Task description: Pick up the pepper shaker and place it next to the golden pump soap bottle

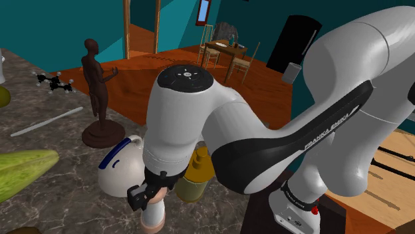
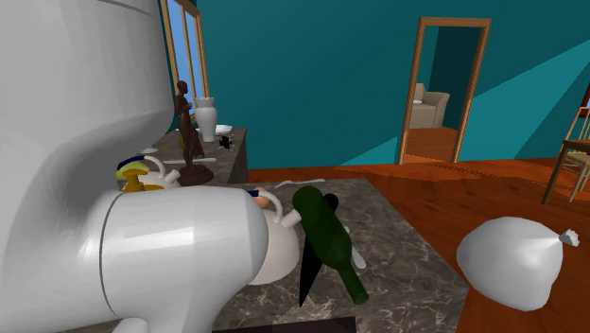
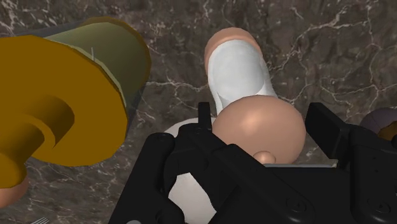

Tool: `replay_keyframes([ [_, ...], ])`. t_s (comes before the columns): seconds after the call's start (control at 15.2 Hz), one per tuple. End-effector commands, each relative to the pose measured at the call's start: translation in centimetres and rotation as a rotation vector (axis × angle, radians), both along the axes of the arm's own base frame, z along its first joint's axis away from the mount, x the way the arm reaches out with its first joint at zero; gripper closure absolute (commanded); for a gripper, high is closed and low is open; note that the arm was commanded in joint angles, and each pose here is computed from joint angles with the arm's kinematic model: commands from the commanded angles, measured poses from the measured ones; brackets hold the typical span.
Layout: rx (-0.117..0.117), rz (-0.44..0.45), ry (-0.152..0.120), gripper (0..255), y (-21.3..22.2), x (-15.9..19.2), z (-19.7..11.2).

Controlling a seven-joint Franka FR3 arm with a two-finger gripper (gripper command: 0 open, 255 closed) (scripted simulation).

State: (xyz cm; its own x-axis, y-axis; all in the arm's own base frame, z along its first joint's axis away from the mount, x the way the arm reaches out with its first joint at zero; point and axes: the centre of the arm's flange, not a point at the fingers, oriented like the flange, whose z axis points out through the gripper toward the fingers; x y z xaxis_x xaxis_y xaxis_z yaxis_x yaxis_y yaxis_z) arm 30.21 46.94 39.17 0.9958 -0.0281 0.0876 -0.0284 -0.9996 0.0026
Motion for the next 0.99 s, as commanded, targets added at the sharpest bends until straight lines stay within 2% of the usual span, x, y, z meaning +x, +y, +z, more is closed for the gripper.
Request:
replay_keyframes([
  [0.0,0.0,0.0,0.0,255,0.0,0.0,0.0],
  [0.2,0.0,0.0,0.0,255,0.0,0.0,0.0],
  [0.26,0.0,0.0,0.0,0,0.0,0.0,0.0],
  [0.59,0.0,0.0,0.0,0,0.0,0.0,0.0],
  [0.86,0.0,0.0,0.0,0,0.0,-0.4,5.0],
  [0.92,0.0,0.0,0.0,0,0.0,-0.4,5.0],
])
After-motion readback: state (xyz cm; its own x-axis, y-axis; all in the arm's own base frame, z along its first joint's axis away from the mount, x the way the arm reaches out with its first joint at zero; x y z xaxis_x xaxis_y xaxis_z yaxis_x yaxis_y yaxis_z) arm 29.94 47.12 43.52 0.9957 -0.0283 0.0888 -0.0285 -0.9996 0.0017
